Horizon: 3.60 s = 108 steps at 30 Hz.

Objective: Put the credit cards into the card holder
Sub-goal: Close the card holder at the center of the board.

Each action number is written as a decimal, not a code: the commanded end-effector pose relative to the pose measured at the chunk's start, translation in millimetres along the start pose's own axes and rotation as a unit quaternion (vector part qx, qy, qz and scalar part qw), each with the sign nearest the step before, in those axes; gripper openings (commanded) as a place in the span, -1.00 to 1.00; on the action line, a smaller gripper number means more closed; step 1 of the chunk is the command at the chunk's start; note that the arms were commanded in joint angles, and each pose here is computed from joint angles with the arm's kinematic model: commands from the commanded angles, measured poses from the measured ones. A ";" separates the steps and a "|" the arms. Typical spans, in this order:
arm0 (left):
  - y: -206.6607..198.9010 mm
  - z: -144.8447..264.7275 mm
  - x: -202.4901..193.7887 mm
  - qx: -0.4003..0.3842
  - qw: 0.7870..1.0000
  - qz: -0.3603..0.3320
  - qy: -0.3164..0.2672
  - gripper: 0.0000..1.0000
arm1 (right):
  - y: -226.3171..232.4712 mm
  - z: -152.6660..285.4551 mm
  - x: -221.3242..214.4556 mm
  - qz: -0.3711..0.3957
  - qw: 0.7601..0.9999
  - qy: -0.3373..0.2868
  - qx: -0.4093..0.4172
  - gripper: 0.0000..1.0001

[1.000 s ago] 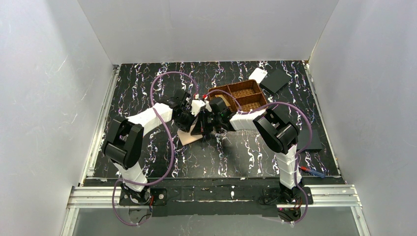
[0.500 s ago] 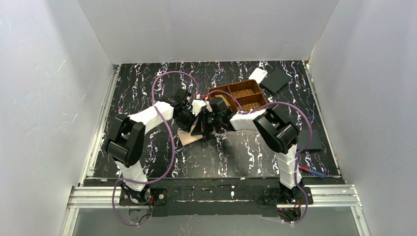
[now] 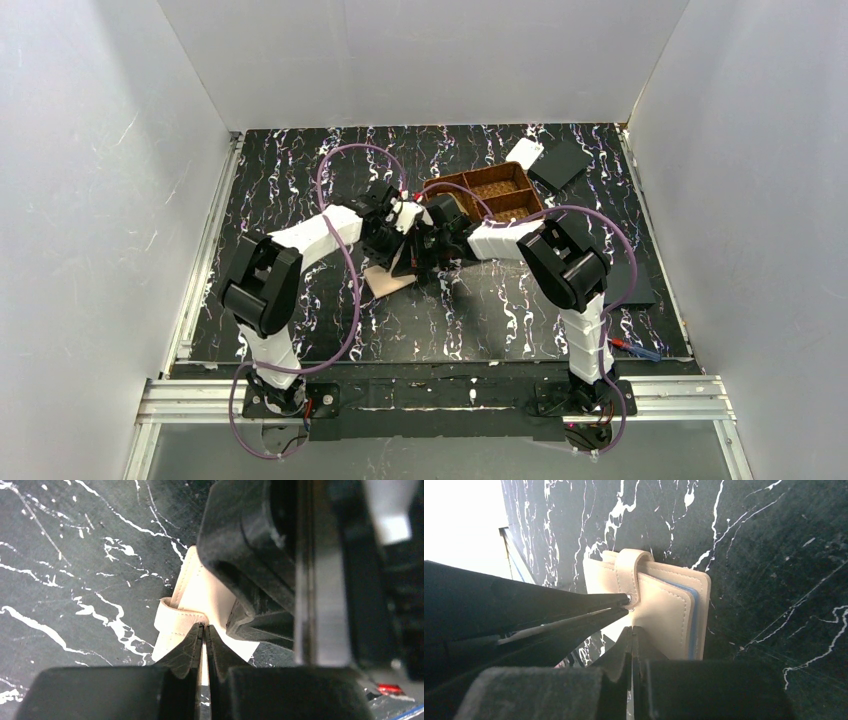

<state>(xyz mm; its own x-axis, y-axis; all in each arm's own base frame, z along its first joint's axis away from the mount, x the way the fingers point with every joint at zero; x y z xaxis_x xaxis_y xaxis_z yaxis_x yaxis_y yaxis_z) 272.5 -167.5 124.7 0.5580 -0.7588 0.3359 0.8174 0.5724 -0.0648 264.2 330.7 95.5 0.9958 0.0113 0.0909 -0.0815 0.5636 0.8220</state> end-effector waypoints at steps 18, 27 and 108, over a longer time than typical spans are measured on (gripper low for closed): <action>-77.5 -4.4 -34.4 -0.072 0.995 0.073 0.013 -1.00 | -53.4 -9.7 5.2 0.061 0.993 0.029 -0.101 -0.97; -63.8 24.0 -18.0 -0.029 0.995 0.097 -0.025 -1.00 | -39.6 -3.3 6.9 0.100 0.992 0.051 -0.059 -0.94; 14.1 -7.6 -52.4 -0.099 0.854 0.509 -0.054 -0.92 | 53.2 -5.5 30.6 -0.172 0.979 -0.084 -0.067 -0.40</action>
<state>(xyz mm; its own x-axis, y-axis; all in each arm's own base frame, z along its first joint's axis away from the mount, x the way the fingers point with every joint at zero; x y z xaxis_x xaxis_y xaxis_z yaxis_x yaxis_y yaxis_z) 255.7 -127.2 109.0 0.9846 0.1483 0.0926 -0.0639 0.7981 -0.5991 289.0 355.3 132.9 0.9351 -0.3427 -0.0909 0.2972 0.6177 0.7281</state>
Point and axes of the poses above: each gripper's point midway between its finger pads, its own z axis back along the fingers, its own y axis along the line the jaws close on, x = y × z, the point moved 10 cm from there along z, back along the fingers, and after that the axes turned 13 degrees about -z, right-handed, at the moved point
